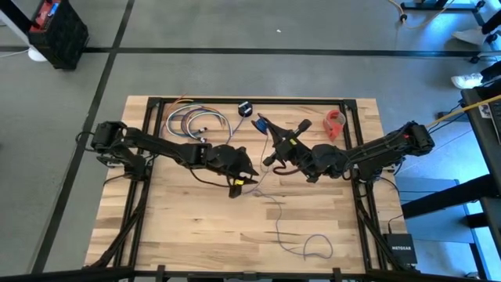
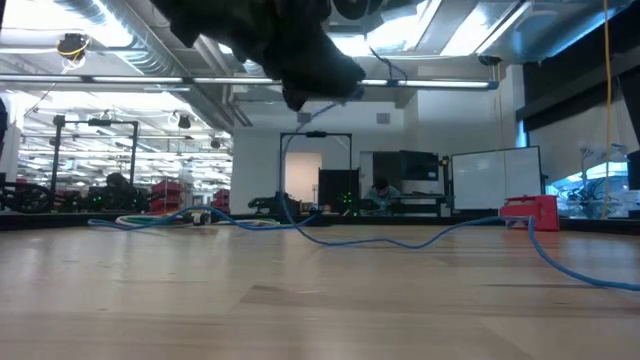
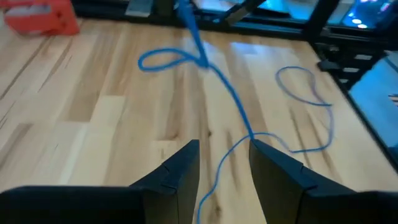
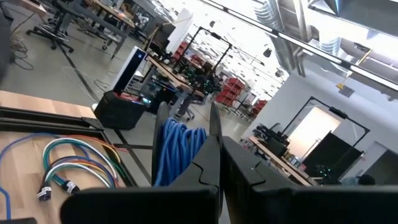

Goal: Coil cords
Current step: Coil the blue wire onto the black spool

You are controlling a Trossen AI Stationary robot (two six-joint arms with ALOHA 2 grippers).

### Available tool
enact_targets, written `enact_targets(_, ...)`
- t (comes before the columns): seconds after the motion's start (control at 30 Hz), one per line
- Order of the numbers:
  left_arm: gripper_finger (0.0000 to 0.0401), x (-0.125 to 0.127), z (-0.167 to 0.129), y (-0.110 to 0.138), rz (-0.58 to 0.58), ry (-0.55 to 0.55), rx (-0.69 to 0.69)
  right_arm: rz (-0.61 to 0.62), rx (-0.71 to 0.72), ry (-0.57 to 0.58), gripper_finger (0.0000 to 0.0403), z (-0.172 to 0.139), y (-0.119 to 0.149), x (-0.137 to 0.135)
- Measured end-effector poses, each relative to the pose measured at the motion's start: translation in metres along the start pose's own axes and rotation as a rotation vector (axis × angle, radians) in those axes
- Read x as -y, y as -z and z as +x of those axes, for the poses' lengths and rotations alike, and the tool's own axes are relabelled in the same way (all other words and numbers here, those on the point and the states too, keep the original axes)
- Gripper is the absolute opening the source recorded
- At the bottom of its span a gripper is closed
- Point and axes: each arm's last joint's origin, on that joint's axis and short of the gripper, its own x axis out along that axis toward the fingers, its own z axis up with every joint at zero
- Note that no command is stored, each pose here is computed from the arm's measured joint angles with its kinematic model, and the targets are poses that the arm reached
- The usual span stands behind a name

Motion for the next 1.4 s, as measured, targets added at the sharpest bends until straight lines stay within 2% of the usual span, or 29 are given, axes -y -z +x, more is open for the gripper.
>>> enact_targets(0.2,0.0131,-0.0035,0.0044,-0.0011,-0.018,-0.005,0.013,-0.007,-0.001,-0.001,0.0006,0.0,0.0001,-0.0002)
enact_targets(0.37,0.0131,-0.0015,0.0046,-0.0011,-0.016,0.061,0.009,-0.011,-0.002,-0.001,0.0009,0.0001,0.0002,-0.0003)
enact_targets(0.53,0.0131,-0.0008,0.0073,-0.0004,-0.017,0.071,0.016,-0.017,-0.001,-0.001,0.0008,0.0001,0.0001,-0.0003)
enact_targets(0.73,0.0131,-0.0008,0.0079,0.0057,0.007,0.111,-0.045,-0.018,-0.007,0.004,0.0008,0.0001,0.0003,-0.0002)
enact_targets(0.93,0.0131,-0.0055,0.0062,0.0043,-0.001,0.151,-0.045,-0.023,-0.008,0.003,0.0008,0.0001,0.0004,-0.0002)
enact_targets(1.23,0.0131,-0.0086,0.0058,0.0079,-0.008,0.15,-0.085,-0.028,-0.009,0.001,0.0008,0.0,0.0007,-0.0005)
enact_targets(1.4,0.0131,-0.007,0.0055,0.0085,0.012,0.196,-0.091,-0.028,-0.009,0.001,0.0008,0.0,0.0007,-0.0005)
